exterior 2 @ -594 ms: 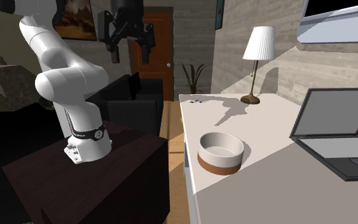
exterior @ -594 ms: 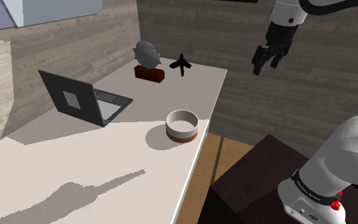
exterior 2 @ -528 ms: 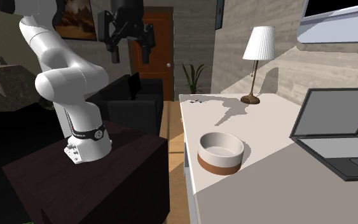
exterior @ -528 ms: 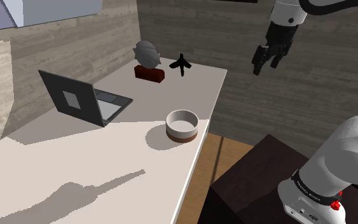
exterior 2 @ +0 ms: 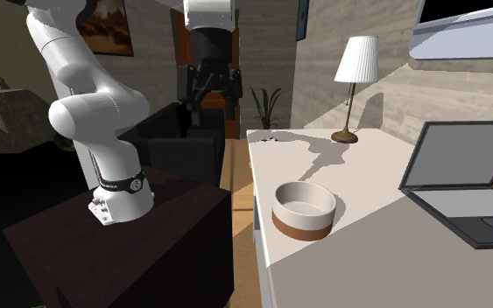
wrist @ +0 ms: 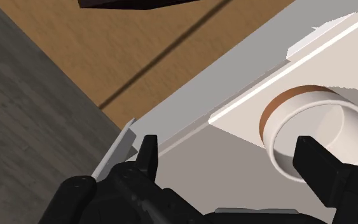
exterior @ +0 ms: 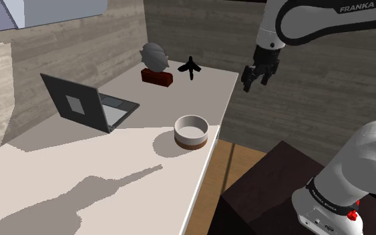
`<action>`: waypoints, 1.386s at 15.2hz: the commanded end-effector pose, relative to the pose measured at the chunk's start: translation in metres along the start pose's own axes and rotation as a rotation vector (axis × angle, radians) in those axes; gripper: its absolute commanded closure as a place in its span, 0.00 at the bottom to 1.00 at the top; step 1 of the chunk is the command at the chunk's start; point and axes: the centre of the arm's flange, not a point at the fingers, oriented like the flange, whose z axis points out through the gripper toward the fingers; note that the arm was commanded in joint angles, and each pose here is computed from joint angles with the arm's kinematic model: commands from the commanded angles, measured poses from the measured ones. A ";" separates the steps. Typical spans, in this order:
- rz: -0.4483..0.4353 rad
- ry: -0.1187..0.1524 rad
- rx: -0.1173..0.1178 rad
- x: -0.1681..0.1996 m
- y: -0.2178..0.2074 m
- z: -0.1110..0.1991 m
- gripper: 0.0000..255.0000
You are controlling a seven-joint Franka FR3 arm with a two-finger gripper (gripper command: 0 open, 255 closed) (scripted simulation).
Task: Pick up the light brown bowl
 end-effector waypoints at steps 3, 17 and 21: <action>0.003 -0.001 0.012 0.024 -0.023 0.042 0.00; 0.013 -0.013 0.051 0.110 -0.105 0.181 0.00; 0.015 -0.016 0.059 0.127 -0.123 0.214 0.00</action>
